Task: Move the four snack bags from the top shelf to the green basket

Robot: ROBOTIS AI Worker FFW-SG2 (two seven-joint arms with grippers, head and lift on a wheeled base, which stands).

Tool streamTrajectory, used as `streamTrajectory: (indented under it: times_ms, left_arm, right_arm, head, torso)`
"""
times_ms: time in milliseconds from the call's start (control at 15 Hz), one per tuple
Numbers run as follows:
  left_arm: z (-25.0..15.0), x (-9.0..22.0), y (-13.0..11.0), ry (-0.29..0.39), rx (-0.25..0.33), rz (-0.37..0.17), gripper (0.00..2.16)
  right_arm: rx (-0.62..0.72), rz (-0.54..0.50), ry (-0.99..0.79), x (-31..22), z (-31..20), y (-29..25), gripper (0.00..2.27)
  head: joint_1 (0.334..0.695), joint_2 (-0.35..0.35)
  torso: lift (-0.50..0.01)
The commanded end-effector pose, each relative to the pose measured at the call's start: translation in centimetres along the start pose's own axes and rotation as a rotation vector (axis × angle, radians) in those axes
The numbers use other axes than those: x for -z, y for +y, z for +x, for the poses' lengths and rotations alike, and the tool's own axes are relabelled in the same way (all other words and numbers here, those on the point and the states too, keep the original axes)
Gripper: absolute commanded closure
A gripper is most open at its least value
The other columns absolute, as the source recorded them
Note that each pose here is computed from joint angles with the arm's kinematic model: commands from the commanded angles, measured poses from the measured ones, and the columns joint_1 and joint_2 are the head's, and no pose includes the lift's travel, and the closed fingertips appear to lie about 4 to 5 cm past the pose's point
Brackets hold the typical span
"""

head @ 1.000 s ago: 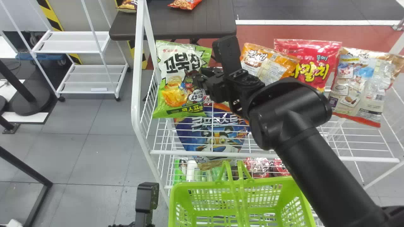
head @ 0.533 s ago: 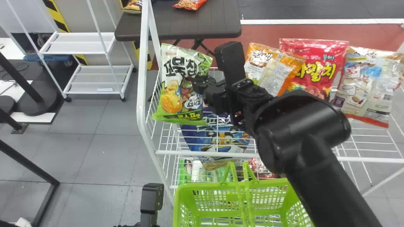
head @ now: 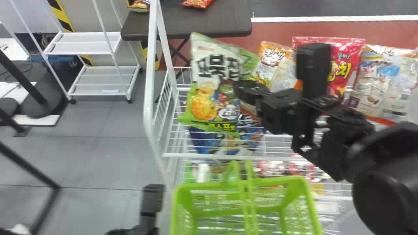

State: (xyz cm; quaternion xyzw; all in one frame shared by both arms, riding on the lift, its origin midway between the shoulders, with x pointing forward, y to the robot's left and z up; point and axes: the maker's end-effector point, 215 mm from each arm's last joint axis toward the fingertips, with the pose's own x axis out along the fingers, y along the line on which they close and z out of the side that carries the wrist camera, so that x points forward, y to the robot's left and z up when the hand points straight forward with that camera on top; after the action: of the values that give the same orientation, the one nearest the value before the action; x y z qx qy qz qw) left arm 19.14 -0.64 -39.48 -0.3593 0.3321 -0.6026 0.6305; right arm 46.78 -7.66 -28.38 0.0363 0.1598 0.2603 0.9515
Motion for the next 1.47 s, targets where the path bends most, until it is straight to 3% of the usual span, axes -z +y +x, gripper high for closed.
streamTrajectory:
  times_ms: [0,333,533,667,800,1400]
  left_arm:
    - [0.2,0.2,-0.1,0.013,-0.019,0.017,2.08]
    - [0.9,0.9,-0.3,0.036,-0.033,0.005,2.08]
    - [1.0,1.6,-0.5,0.05,-0.04,-0.006,2.08]
    - [1.0,1.7,-0.6,0.052,-0.039,-0.01,2.08]
    - [1.2,1.7,-0.6,0.054,-0.043,-0.009,2.08]
    - [1.1,1.2,-0.6,0.055,-0.057,0.013,2.08]
  right_arm:
    - [0.069,-0.022,-0.013,-0.2,-6.0,-3.2,1.95]
    - [0.096,0.017,0.099,3.6,-15.1,-6.4,1.95]
    - [0.075,0.094,0.167,6.7,-18.3,-6.6,1.95]
    - [0.043,0.215,0.192,8.6,-20.0,-6.1,1.95]
    - [0.025,0.27,0.185,9.3,-21.0,-5.6,1.95]
    - [0.082,0.374,0.284,12.8,-25.5,-8.5,1.95]
  head:
    - [0.695,-0.14]
    - [0.695,-0.35]
    - [0.695,-0.35]
    - [0.695,-0.35]
    - [0.695,-0.35]
    - [0.695,-0.35]
  torso:
    - [0.0]
    - [0.0]
    - [0.0]
    - [0.0]
    - [0.0]
    - [0.0]
